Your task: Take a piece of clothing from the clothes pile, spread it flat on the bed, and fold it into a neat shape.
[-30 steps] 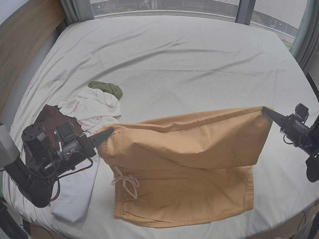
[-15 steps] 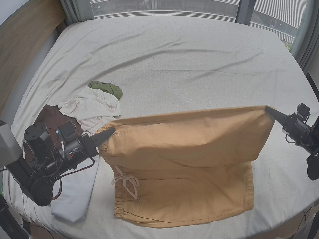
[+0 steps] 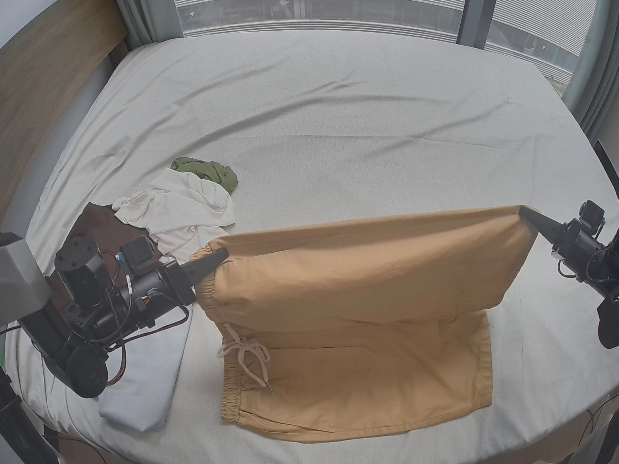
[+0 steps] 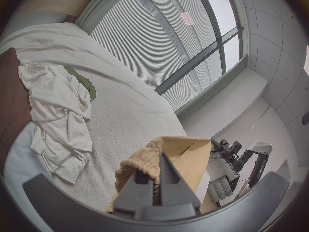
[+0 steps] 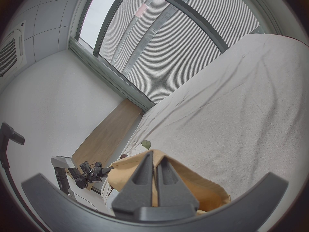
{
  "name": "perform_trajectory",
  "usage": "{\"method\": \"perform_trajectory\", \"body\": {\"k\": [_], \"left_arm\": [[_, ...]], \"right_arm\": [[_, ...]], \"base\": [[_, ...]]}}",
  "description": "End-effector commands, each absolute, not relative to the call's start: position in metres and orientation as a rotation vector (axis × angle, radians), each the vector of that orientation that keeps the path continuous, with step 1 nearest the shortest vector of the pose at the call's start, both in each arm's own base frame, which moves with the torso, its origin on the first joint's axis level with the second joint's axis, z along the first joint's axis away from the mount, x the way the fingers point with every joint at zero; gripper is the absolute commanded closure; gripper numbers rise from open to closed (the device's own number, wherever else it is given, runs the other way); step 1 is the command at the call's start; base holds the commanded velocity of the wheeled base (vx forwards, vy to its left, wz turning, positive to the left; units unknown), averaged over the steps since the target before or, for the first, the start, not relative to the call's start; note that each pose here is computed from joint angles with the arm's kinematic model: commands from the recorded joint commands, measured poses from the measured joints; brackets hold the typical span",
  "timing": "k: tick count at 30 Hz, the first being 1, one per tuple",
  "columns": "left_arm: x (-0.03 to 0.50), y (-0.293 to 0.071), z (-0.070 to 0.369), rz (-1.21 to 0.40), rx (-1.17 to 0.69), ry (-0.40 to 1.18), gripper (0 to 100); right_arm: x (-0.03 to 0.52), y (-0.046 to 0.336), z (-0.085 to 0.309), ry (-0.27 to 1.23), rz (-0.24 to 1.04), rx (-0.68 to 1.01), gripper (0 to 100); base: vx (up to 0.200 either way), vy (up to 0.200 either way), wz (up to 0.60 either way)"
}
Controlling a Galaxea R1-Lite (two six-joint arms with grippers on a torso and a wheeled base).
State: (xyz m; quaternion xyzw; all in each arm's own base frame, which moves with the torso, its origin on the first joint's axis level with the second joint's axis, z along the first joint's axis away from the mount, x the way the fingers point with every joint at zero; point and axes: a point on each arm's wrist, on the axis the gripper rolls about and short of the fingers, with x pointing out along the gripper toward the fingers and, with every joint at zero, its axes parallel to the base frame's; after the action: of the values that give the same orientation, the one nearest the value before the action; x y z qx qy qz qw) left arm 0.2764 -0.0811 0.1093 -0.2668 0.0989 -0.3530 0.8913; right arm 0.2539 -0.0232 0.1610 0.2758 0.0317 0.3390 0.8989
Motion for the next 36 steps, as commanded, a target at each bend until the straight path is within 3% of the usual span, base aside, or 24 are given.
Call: {"method": "perform_trajectory", "body": {"k": [1,15,25,36], "left_arm": [[0.275,-0.084,0.111,-0.728,-0.553,0.197,100],[0.282,-0.089,0.111,-0.716,-0.492,0.154,100],[0.297,-0.092,0.127,-0.681,-0.493,0.054,100],[0.314,-0.095,0.119,-0.642,-0.493,0.044,100]], "right_arm": [[0.253,-0.021,0.159,0.075,0.707,0.574,100],[0.261,-0.014,0.164,0.054,0.734,0.556,100],[0.293,-0.022,0.162,0.04,0.724,0.576,100],[0.328,-0.026,0.154,0.03,0.729,0.572,100]], "base": [[0.0,0.0,0.0],[0.0,0.0,0.0],[0.0,0.0,0.0],[0.0,0.0,0.0]]}}
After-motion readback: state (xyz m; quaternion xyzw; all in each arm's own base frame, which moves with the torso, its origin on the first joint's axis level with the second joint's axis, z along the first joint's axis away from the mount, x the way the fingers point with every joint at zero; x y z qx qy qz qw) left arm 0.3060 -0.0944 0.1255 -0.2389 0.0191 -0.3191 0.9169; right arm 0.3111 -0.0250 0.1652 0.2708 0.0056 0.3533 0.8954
